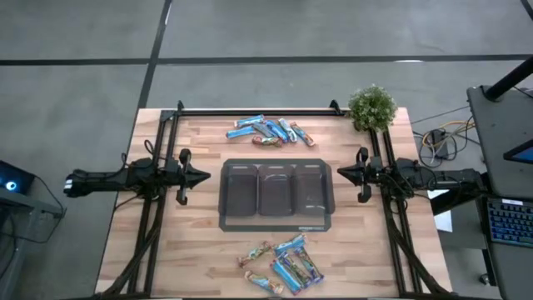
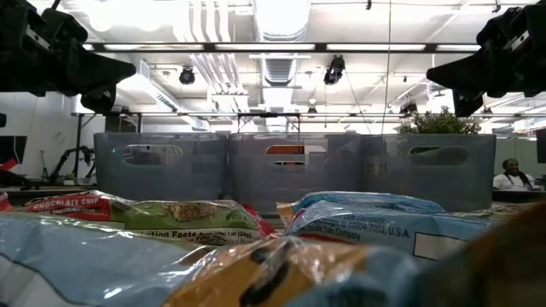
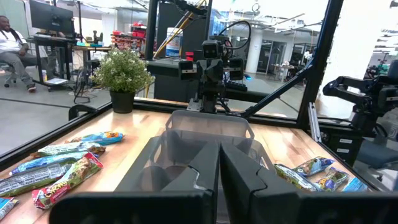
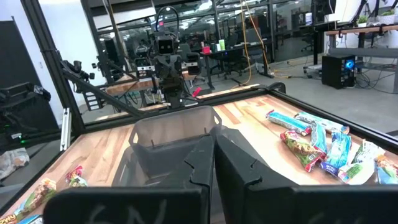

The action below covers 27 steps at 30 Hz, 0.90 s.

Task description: Pick and place Granola Bars by type

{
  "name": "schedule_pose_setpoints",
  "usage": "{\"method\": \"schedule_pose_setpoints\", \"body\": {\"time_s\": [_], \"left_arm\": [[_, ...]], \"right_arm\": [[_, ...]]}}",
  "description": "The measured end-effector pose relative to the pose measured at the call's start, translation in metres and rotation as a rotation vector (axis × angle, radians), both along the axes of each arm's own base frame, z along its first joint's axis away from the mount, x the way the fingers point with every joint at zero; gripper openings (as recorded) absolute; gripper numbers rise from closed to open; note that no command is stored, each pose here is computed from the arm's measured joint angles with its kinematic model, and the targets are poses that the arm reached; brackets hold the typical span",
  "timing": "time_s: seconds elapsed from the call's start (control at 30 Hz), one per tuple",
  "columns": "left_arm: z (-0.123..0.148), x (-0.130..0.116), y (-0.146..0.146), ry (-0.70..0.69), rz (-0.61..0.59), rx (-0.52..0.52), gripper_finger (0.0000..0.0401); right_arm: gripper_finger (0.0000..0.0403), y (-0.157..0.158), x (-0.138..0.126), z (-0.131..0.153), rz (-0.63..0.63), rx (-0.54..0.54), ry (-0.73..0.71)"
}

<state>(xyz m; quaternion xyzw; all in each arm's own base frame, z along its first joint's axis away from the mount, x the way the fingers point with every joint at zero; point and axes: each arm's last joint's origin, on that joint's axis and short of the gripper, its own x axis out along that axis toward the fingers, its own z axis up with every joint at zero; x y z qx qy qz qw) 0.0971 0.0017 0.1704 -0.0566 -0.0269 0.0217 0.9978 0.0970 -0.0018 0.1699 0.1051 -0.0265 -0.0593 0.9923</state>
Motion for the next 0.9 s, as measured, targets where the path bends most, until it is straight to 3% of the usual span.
{"method": "schedule_pose_setpoints", "body": {"time_s": [0.3,0.47,0.53,0.9], "left_arm": [[0.0000,0.0000,0.0000,0.000,0.000,0.000,0.0000],[0.0001,0.0000,0.0000,0.000,0.000,0.000,0.0000],[0.0001,0.0000,0.0000,0.000,0.000,0.000,0.0000],[0.0000,0.0000,0.0000,0.000,0.000,0.000,0.0000]], "right_arm": [[0.0009,-0.0001,0.0000,0.0000,-0.004,-0.015,0.002],[0.0009,-0.0004,0.0000,0.0000,-0.022,-0.276,0.036],[0.0008,-0.0004,0.0000,0.0000,-0.024,-0.326,0.043],[0.0009,-0.0003,0.0000,0.0000,-0.024,-0.335,0.044]]}}
